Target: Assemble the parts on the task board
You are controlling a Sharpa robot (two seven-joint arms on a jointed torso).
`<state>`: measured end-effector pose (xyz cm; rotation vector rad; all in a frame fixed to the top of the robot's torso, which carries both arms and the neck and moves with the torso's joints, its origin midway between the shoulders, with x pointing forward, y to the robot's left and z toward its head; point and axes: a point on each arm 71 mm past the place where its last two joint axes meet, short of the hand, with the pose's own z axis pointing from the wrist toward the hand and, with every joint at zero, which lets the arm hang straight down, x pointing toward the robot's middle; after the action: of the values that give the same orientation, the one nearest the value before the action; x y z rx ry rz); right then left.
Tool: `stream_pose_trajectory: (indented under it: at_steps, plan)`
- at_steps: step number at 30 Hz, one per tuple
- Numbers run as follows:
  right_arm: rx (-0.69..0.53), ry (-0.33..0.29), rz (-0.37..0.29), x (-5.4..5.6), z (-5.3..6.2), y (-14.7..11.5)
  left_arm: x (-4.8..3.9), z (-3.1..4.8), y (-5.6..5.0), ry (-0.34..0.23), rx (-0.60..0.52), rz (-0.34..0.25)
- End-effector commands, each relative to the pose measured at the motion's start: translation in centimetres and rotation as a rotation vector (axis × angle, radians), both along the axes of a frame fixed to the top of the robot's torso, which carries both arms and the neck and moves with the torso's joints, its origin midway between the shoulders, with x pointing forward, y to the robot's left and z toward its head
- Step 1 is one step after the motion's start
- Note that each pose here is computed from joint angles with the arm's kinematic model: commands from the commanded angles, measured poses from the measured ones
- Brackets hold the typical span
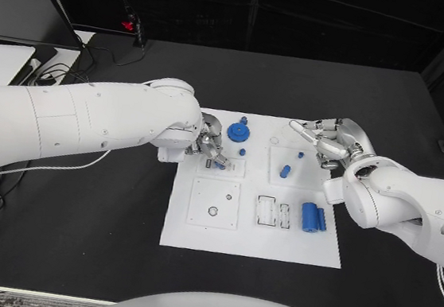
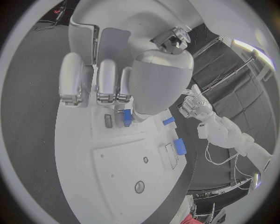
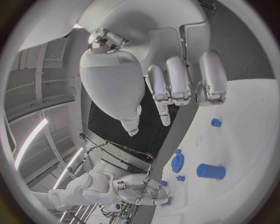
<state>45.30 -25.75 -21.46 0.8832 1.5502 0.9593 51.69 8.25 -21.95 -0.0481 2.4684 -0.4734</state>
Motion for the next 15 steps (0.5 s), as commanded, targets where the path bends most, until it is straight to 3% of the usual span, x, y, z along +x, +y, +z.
stream_pose_trajectory:
  at_steps: [1,15]
  plan:
    - [0.012,0.000,0.009,-0.03,0.09,0.16,-0.15,-0.45,0.03,0.015,0.023,-0.004]
    - [0.012,0.000,0.007,-0.02,0.09,0.14,-0.18,-0.65,-0.06,0.030,0.036,-0.012]
